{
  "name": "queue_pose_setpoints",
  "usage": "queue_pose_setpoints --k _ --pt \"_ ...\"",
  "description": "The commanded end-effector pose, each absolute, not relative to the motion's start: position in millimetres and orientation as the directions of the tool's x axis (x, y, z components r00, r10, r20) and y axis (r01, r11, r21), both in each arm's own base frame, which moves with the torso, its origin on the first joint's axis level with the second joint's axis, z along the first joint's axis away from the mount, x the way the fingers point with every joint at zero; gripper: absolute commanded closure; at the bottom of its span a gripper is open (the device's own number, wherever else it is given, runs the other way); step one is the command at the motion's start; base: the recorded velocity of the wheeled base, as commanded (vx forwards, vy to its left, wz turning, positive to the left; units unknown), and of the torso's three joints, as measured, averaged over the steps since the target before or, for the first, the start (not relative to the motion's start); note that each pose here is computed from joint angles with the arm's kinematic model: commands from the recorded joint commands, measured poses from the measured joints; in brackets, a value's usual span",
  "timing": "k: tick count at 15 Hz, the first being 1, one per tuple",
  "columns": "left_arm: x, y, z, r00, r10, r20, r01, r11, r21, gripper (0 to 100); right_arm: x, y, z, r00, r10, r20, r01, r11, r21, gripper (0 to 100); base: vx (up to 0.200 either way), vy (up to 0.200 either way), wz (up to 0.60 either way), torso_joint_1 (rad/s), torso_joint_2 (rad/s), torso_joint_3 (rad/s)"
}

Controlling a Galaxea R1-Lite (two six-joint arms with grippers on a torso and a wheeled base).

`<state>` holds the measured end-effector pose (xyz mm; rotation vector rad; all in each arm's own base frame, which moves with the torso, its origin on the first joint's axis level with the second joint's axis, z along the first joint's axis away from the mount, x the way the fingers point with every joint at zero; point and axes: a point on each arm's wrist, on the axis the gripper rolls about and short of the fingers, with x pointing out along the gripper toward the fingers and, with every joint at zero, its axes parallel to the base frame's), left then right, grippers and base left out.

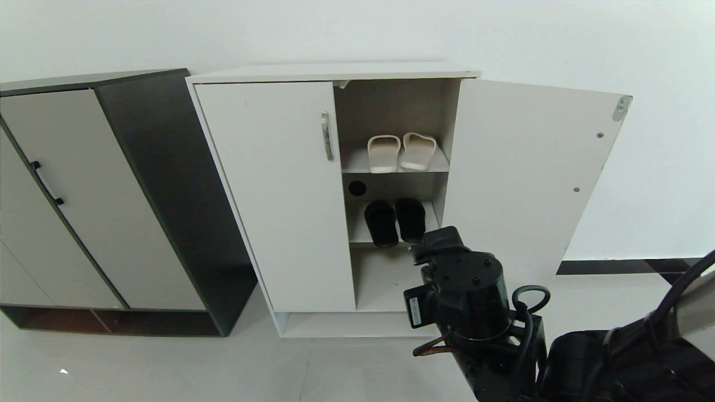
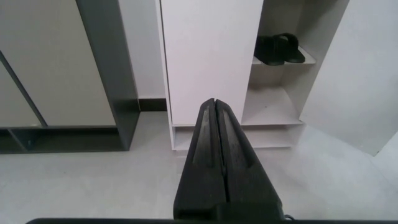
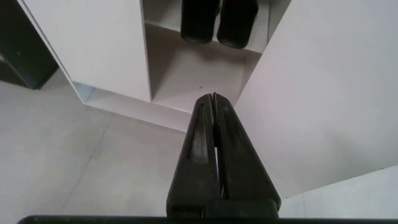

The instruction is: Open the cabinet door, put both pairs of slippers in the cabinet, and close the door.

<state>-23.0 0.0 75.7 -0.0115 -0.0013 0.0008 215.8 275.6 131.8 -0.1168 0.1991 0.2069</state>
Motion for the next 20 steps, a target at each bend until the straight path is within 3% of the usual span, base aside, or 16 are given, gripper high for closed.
queue_pose_setpoints --k 1,6,20 --pt "-22.9 0.0 75.7 1.0 0.002 0.0 -0.002 1.0 -0.012 100 216.2 276.2 130.1 0.959 0.191 -0.211 -0.215 0.972 -0.097 100 0.0 0.0 0.0 0.0 0.0 0.0" --pt "-22.9 0.0 75.7 1.0 0.002 0.0 -0.002 1.0 -0.012 100 216.1 276.0 129.8 0.959 0.19 -0.211 -0.214 0.972 -0.098 100 0.0 0.0 0.0 0.008 -0.14 -0.209" --pt "-22.9 0.0 75.7 1.0 0.002 0.0 -0.002 1.0 -0.011 100 217.1 275.5 121.0 0.956 0.181 -0.232 -0.212 0.97 -0.116 100 0.0 0.0 0.0 0.119 -0.49 -0.34"
